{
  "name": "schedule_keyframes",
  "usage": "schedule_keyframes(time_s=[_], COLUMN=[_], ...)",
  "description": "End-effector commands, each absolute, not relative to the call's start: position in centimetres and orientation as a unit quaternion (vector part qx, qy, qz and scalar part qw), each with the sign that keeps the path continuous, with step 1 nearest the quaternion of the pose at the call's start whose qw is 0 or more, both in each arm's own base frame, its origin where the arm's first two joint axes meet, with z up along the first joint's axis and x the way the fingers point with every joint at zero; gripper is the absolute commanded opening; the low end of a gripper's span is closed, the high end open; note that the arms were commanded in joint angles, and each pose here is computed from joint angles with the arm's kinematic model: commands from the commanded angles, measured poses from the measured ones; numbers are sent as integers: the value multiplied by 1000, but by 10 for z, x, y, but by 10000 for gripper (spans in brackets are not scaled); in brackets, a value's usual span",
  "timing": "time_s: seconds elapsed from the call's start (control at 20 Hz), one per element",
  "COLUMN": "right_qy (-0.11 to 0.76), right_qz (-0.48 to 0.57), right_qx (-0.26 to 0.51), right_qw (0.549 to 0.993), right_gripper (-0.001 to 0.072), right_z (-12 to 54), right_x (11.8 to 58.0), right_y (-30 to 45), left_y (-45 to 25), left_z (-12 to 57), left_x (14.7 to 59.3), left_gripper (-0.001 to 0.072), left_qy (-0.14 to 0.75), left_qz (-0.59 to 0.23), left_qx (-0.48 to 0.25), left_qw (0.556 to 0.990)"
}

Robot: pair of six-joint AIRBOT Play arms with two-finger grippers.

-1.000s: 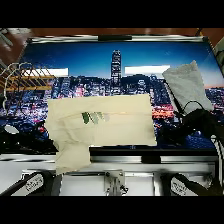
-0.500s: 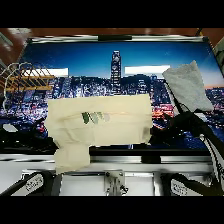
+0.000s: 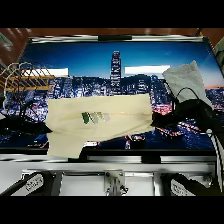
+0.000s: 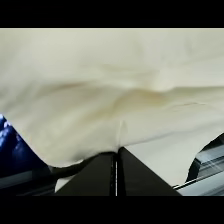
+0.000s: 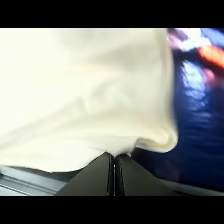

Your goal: Fold the shirts.

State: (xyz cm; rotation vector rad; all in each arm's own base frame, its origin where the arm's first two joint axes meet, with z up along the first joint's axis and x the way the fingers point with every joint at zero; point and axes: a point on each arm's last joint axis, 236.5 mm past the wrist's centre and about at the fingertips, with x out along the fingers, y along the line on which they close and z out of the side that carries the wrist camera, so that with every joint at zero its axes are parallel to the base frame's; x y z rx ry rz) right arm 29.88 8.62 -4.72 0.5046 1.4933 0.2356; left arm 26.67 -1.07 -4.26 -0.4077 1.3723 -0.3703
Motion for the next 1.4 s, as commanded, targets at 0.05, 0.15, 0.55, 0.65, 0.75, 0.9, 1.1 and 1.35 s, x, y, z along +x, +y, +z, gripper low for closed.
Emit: schedule_keyframes(time_s=[0.05, 0.15, 0.55, 0.65, 0.75, 0.9, 1.1, 1.35], right_qy=[577, 548, 516, 523, 543, 569, 585, 620], right_qz=[108, 101, 101, 91, 76, 70, 74, 43], right_qx=[232, 233, 196, 197, 187, 172, 177, 201], right_qw=[776, 797, 828, 824, 815, 801, 788, 757], right_gripper=[72, 72, 72, 72, 72, 73, 241, 581], right_z=[1, 9, -14, -27, -43, -63, -68, -74], right_x=[364, 389, 478, 483, 479, 470, 462, 443], right_y=[82, 77, 95, 90, 83, 78, 82, 56], left_y=[0, 12, 6, 4, -3, 1, 0, -17], left_z=[10, 24, 34, 22, 0, -38, -42, -26], left_x=[323, 348, 451, 467, 471, 463, 457, 436], left_gripper=[31, 30, 30, 30, 29, 29, 137, 383], left_qy=[549, 521, 460, 468, 486, 527, 540, 566], left_qz=[-163, -138, -180, -187, -190, -172, -177, -231], left_qx=[-181, -188, -333, -331, -338, -349, -338, -331], left_qw=[799, 821, 803, 798, 783, 756, 750, 719])
